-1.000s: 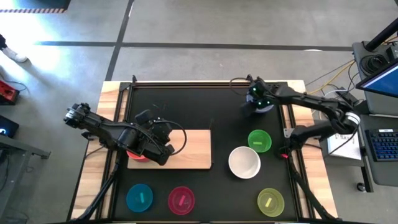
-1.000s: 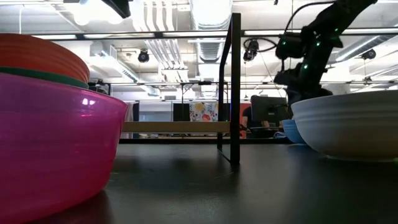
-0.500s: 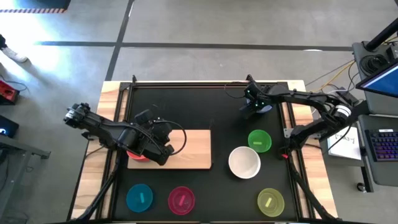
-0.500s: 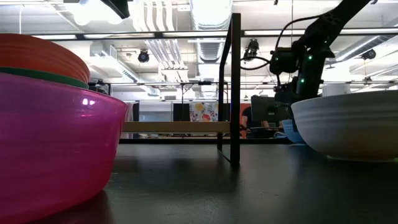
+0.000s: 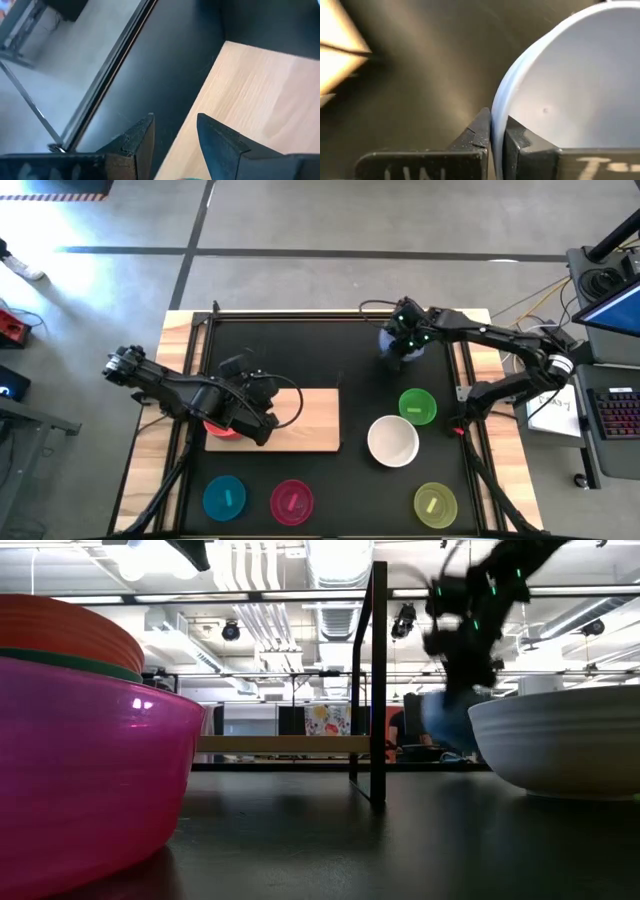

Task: Place and stack bowls onto a shelf
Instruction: Stack the blue bowl on top of the orange bowl on the shelf

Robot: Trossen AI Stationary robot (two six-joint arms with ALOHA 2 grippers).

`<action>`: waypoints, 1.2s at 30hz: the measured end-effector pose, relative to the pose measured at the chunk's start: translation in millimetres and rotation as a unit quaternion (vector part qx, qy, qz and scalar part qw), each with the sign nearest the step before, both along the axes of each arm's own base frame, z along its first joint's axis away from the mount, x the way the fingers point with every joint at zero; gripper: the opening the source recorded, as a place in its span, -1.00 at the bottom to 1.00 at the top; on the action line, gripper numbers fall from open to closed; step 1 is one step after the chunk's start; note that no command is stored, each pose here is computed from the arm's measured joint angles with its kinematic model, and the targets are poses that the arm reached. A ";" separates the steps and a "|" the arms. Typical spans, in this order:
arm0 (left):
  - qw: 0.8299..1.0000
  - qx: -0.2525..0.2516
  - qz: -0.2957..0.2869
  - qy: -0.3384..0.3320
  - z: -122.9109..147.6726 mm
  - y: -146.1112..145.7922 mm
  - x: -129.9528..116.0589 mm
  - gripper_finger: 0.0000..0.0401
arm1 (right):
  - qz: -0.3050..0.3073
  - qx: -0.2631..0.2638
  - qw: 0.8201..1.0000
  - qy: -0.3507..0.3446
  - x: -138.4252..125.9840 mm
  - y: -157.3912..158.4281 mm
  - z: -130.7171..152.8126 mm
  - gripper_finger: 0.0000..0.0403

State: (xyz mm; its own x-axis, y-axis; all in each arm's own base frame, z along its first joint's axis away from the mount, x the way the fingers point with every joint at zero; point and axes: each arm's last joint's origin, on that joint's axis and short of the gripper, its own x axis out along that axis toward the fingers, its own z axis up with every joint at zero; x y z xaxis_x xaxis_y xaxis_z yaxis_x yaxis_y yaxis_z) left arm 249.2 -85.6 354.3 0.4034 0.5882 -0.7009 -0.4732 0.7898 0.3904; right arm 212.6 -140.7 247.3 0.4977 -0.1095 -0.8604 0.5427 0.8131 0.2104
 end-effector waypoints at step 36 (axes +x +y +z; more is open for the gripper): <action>0.965 0.144 -0.220 -0.011 5.9 -11.3 41.3 -0.34 | 0.574 -0.275 0.762 0.117 115.3 128.9 132.4 -0.96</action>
